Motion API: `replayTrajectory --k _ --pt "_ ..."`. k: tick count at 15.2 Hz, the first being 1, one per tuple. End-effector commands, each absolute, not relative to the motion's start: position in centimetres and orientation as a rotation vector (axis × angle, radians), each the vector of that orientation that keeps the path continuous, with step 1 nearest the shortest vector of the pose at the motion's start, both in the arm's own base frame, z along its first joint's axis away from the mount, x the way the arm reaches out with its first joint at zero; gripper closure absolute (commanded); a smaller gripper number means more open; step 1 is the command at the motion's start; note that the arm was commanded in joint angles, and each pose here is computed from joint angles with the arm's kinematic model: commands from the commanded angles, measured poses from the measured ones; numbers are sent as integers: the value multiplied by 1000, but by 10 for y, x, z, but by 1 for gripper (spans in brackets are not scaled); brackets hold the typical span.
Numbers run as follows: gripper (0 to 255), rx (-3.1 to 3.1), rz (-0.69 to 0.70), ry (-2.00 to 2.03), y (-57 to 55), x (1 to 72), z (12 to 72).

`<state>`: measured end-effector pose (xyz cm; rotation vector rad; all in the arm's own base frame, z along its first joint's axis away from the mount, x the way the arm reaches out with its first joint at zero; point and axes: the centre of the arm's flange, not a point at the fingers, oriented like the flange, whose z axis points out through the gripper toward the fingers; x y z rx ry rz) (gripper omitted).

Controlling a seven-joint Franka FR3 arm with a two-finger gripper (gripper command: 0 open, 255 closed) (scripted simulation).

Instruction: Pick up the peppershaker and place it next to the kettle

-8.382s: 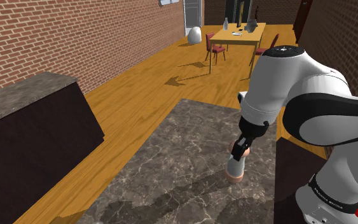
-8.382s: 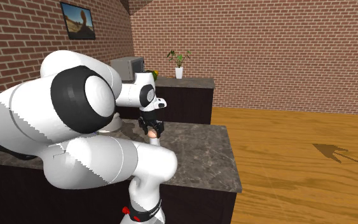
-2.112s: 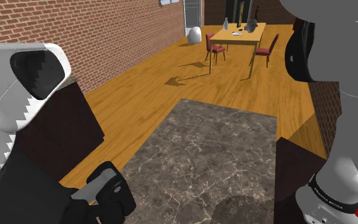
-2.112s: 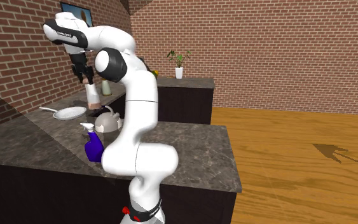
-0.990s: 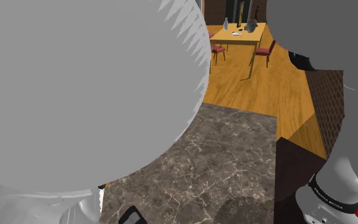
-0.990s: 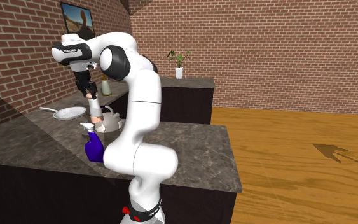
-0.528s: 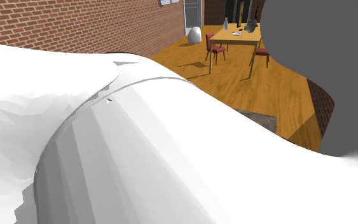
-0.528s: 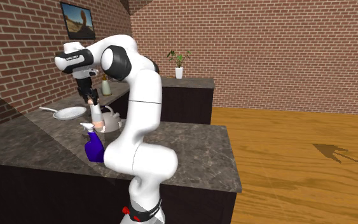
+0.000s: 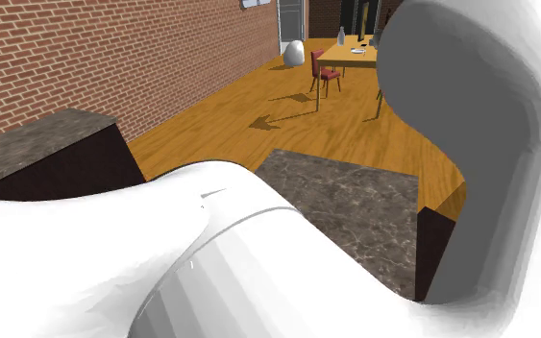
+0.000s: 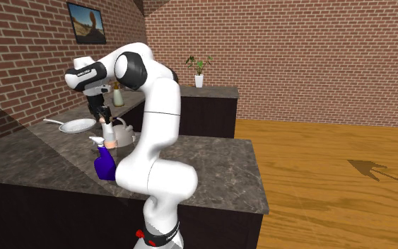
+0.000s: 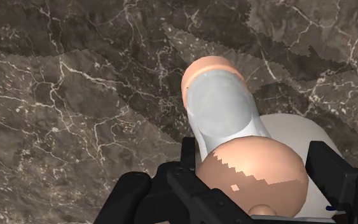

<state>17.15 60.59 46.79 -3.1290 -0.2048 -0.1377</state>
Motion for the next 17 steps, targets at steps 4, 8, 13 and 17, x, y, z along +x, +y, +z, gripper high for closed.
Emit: replayTrajectory --k 4,8,13,17 --pt "255 -3128 -138 -205 605 172 442" --pt "255 -3128 -138 -205 605 172 421" --pt "255 -3128 -138 -205 605 172 407" --pt "255 -3128 -138 -205 605 172 407"
